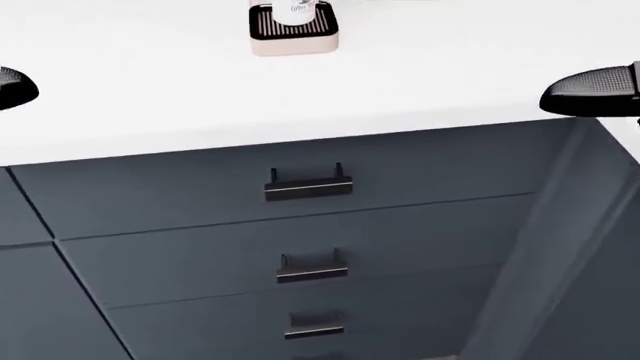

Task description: Pick the mug from under the coffee machine dispenser and place it on the counter.

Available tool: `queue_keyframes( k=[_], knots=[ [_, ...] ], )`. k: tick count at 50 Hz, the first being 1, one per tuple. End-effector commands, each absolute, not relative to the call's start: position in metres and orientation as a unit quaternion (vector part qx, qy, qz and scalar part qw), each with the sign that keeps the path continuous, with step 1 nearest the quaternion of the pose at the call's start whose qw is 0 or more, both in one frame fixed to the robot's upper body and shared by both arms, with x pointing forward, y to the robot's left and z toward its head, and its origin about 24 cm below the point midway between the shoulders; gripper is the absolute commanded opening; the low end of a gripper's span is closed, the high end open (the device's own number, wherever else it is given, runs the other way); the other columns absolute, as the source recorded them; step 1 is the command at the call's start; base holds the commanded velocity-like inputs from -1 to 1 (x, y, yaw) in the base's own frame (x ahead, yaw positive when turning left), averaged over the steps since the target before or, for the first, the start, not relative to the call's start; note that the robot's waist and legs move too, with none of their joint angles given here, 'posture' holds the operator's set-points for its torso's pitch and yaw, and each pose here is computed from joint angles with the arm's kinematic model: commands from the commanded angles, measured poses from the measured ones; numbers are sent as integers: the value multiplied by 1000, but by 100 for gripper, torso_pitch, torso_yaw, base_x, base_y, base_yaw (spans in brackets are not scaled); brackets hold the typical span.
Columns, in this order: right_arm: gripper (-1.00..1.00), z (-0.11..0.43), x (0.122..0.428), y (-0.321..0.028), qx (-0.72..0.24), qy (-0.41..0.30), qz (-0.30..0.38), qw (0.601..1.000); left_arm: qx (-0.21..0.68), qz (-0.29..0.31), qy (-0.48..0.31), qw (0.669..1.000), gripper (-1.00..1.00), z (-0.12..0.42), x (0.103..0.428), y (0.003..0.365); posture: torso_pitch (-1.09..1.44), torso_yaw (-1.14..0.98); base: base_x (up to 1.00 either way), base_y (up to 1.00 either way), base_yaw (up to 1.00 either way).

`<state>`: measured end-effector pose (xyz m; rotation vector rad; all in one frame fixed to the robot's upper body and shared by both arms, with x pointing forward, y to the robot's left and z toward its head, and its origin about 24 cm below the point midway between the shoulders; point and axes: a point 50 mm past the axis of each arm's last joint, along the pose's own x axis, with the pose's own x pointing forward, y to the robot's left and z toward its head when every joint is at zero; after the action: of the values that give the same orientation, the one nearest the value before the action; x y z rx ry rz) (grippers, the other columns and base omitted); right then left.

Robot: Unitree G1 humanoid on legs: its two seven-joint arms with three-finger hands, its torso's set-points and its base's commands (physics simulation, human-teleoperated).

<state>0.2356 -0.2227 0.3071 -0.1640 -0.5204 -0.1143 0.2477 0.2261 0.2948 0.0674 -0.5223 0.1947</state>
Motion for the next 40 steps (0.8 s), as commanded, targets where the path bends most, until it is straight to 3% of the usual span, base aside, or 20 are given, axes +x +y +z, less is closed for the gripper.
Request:
queue_keyframes(
  k=[1,40],
  knots=[
    [100,316,230,-221,-85,-289,-53,952,37,105,-292,950,100,304,241,227,0,0,13,16,0],
    [100,315,231,-224,-78,-285,-57,954,40,107,-293,949,100,306,240,229,0,0,13,2,0]
  ],
)
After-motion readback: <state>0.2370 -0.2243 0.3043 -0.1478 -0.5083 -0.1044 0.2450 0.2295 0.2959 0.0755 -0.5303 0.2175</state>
